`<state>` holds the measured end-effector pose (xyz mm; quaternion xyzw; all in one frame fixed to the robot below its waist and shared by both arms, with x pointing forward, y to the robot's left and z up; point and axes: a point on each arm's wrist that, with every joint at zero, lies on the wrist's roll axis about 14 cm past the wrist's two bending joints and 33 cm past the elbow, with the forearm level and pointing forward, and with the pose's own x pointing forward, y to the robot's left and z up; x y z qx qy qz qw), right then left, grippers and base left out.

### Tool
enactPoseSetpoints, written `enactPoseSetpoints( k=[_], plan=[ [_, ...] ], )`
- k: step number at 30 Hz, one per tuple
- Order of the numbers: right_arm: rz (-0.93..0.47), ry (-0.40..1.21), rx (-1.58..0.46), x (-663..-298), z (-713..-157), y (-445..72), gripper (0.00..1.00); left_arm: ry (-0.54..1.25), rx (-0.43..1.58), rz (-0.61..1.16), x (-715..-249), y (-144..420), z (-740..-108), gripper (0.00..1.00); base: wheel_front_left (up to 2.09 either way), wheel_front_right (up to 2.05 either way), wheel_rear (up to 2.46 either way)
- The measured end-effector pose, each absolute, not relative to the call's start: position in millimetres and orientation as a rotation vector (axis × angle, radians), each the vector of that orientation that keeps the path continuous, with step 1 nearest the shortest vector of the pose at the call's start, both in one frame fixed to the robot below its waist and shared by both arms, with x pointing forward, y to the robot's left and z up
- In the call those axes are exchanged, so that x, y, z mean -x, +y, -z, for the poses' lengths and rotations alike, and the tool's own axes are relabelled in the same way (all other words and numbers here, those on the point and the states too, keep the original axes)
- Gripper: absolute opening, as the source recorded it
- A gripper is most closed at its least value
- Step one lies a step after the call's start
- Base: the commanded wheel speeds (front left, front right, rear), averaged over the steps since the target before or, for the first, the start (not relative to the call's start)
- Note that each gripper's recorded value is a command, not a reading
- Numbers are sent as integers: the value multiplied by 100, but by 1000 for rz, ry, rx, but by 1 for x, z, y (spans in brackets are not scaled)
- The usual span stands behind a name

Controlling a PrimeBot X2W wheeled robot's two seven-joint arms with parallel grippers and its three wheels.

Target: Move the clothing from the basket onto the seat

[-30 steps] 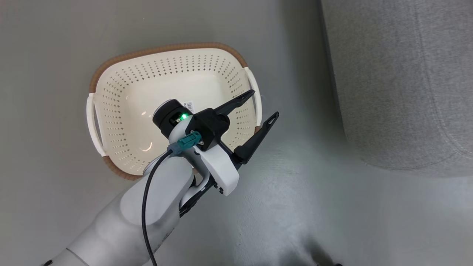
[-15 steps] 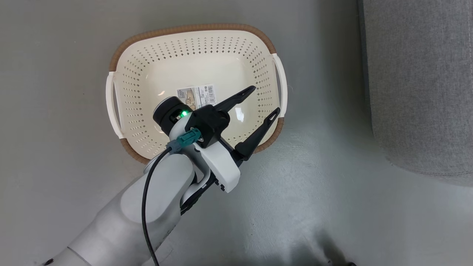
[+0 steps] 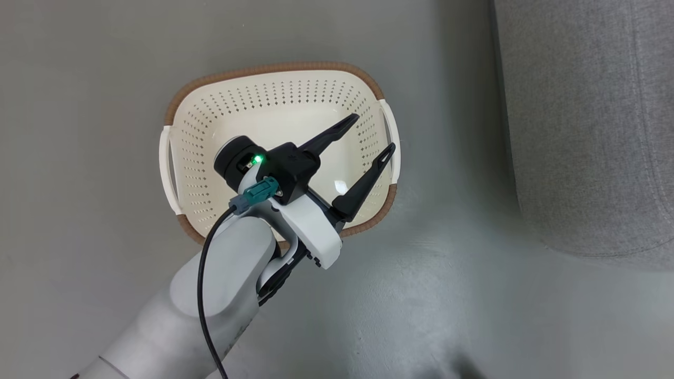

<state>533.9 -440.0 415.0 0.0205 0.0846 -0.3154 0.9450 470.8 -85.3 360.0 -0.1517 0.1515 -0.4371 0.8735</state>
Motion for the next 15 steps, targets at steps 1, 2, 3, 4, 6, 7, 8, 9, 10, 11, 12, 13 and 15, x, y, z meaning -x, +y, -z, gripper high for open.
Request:
enactPoseSetpoints(
  k=[1,2,3,4,6,7,8,9,10,11,12,13,15],
  plan=[
    [643,166,-45,-530,-417,-440,100,314,317,909,-470,-84,-362,100,0,0,0],
    [641,161,-47,-527,-419,-439,100,312,316,906,-470,-84,-364,100,0,0,0],
    [636,156,-48,-524,-421,-438,100,308,315,902,-469,-83,-367,100,0,0,0],
    [633,149,-52,-521,-422,-437,100,304,315,898,-469,-82,-370,100,0,0,0],
    [616,143,-55,-516,-425,-433,100,292,313,888,-469,-80,-377,100,0,0,0],
    [610,138,-61,-513,-427,-430,100,283,313,881,-470,-78,-381,100,0,0,0],
    [597,137,-60,-511,-429,-427,100,275,313,874,-471,-77,-385,100,0,0,0],
    [590,132,-63,-509,-431,-424,100,269,311,869,-470,-75,-389,100,0,0,0],
    [584,126,-72,-506,-433,-422,100,263,310,862,-470,-74,-393,100,0,0,0],
    [568,127,-67,-504,-434,-419,100,258,310,852,-469,-71,-396,100,0,0,0],
    [555,126,-61,-502,-436,-415,100,253,309,843,-469,-69,-400,100,0,0,0],
    [547,122,-66,-500,-438,-412,100,246,308,833,-468,-66,-404,100,0,0,0],
    [529,112,-77,-496,-442,-407,100,231,301,813,-468,-61,-411,100,0,0,0]
  ],
)
